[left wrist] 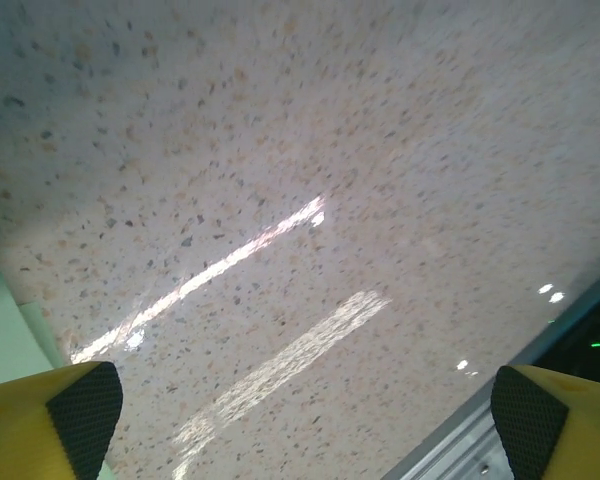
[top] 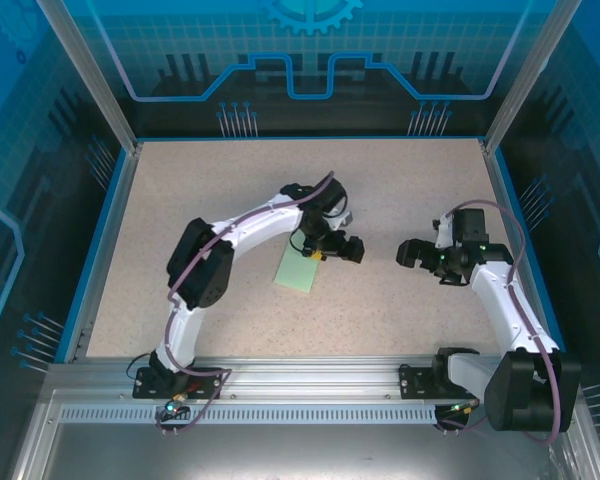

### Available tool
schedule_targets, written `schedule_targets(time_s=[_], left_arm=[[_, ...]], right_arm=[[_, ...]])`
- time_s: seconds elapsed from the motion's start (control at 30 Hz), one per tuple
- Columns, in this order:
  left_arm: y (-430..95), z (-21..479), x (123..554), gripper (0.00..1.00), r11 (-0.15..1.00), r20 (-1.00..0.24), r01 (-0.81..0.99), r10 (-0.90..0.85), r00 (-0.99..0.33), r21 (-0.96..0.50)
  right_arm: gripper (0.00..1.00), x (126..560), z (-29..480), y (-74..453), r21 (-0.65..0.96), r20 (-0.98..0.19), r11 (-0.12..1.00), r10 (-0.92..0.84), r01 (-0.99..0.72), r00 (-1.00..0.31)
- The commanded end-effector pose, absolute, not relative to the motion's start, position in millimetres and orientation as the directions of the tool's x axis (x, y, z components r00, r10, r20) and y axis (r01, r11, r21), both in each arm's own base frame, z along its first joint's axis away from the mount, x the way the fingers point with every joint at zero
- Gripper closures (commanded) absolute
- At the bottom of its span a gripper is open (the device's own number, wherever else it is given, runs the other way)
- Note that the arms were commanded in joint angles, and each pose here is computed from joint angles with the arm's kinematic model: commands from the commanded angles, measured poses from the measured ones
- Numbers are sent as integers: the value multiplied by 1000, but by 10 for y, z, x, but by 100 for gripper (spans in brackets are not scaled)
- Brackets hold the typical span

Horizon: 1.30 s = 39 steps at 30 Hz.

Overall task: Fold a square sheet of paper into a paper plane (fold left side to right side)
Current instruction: Turn over the paper at the center of the table, then third fold the triangle at the center of the table.

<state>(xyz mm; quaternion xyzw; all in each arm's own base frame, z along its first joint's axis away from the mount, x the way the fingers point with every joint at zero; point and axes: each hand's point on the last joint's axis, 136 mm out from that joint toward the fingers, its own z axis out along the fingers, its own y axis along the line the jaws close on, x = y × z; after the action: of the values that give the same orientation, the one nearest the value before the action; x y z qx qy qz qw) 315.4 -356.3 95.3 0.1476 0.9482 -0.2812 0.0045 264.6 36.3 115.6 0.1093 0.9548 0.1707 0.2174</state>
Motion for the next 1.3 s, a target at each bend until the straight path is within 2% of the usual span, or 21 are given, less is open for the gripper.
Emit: schedule_targets(time_s=[0.0,0.17,0.37,0.5,0.7,0.9,1.1,1.27], left_arm=[[-3613,1446,3276,1,666,-207,300,218,-954,-683],[-3292,1780,3447,3,593,-331,322,97,-938,-738],[-2791,1875,3595,3,567,-380,273,-77,-922,-777],[-2534,1725,3596,3,554,-343,196,-174,-923,-809],[-2215,1406,3556,9,551,-261,68,-279,-924,-831],[-2058,1196,3534,11,602,-246,26,-286,-926,-798],[-2086,989,3633,14,629,-206,13,-234,-950,-777],[-2103,756,3660,17,652,-150,-20,-204,-967,-758]], right_arm=[[1,2713,1136,436,421,-373,900,290,118,-881],[1,2791,1083,531,416,-368,903,278,110,-887],[1,2936,1025,727,364,-356,927,225,87,-907],[1,3043,964,972,353,-347,934,191,61,-918],[1,3298,888,1422,352,-352,936,119,-13,-928],[1,3523,781,1909,347,-340,934,40,-86,-940],[1,3667,658,2162,381,-319,920,37,-92,-947],[12,3697,526,2428,462,-256,881,19,-105,-967]])
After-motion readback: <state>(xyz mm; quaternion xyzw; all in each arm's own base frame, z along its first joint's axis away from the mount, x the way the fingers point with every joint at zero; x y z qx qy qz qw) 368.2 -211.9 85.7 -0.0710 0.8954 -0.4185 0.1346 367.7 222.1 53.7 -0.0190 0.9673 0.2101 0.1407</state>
